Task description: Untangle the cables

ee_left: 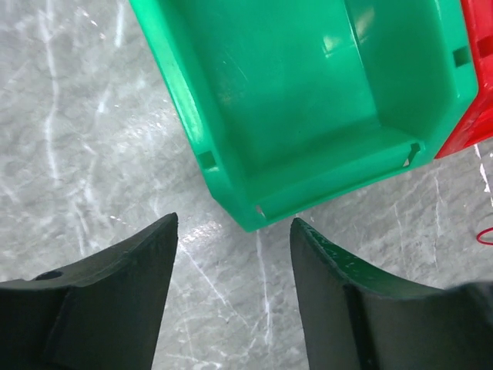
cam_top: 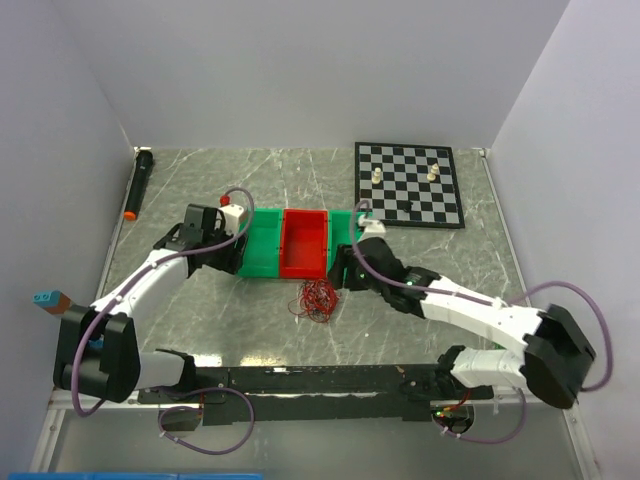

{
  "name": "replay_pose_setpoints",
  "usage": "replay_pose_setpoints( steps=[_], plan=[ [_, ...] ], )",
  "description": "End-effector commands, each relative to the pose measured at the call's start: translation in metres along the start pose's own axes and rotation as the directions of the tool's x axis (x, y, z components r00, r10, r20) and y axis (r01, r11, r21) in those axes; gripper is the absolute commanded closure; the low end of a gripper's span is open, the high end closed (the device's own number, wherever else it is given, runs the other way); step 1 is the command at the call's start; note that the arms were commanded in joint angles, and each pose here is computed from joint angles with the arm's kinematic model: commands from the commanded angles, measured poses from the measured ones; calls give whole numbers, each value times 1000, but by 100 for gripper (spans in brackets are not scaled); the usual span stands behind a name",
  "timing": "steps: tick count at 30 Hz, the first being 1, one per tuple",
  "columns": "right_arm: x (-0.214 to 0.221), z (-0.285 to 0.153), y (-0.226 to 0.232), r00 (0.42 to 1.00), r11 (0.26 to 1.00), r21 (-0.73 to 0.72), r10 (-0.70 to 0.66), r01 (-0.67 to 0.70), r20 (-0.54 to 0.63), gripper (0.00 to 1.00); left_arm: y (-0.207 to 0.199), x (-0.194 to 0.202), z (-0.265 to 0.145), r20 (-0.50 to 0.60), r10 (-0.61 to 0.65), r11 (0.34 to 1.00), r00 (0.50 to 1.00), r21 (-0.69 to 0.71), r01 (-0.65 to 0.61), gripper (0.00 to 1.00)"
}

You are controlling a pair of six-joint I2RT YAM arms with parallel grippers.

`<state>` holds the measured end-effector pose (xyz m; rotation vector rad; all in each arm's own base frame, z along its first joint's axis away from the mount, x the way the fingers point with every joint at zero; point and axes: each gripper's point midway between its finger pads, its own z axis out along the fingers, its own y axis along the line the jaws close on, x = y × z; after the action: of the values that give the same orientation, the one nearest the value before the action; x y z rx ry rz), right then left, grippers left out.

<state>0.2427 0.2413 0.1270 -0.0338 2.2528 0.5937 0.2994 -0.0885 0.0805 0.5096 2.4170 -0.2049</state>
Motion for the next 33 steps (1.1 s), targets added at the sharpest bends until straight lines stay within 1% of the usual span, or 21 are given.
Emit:
replay_pose_setpoints(
  steps=[1,4,6,9,10,11,14,16,17,19,23,24,25,27,29,30,33],
  plan=[
    [12,18,29,998,998,-69,-3,-1,-65,35,7,-32,-18,60,36,999,998,-36,-34,33],
    [20,27,43,992,996,-88,-7,-4,-125,36,0,-41,-36,78,69,998,995,-3,-69,26],
    [32,34,46,982,997,-76,-16,2,-187,37,-4,-45,-47,89,102,995,991,5,-102,16],
    [49,38,56,965,995,-93,-53,30,-255,41,-6,-49,-61,107,145,989,984,-5,-145,14],
    [53,37,62,963,991,-123,-75,44,-260,43,-5,-49,-64,109,154,988,982,-4,-155,14],
    [59,33,74,956,981,-185,-105,54,-274,46,-7,-49,-67,112,168,986,979,2,-169,14],
    [74,23,91,938,955,-280,-180,95,-298,48,-14,-46,-69,119,202,977,972,37,-208,12],
    [77,18,99,933,938,-331,-203,99,-297,48,-20,-43,-68,117,228,969,967,74,-237,9],
    [79,13,104,930,921,-377,-216,94,-296,49,-23,-41,-67,113,235,965,965,89,-245,8],
    [82,1,117,922,876,-473,-256,94,-291,50,-26,-40,-64,106,239,962,965,107,-250,8],
    [81,-17,130,905,813,-570,-324,118,-275,52,-35,-43,-60,85,240,955,967,156,-250,7],
    [79,-21,133,902,795,-592,-342,129,-263,50,-39,-42,-58,75,240,952,968,175,-250,7],
    [79,-24,133,898,787,-601,-356,140,-257,47,-43,-44,-58,75,243,948,967,194,-253,8],
    [79,-28,131,892,772,-615,-381,160,-246,34,-51,-44,-57,77,257,935,963,234,-268,8],
    [72,-23,115,904,815,-550,-361,184,-231,25,-62,-46,-57,90,275,916,957,277,-289,9],
    [67,-21,104,918,840,-515,-327,173,-225,22,-67,-47,-57,94,273,911,957,295,-289,8],
    [50,-21,72,963,903,-416,-197,106,-181,20,-80,-49,-56,101,287,888,953,344,-304,9]
  ],
)
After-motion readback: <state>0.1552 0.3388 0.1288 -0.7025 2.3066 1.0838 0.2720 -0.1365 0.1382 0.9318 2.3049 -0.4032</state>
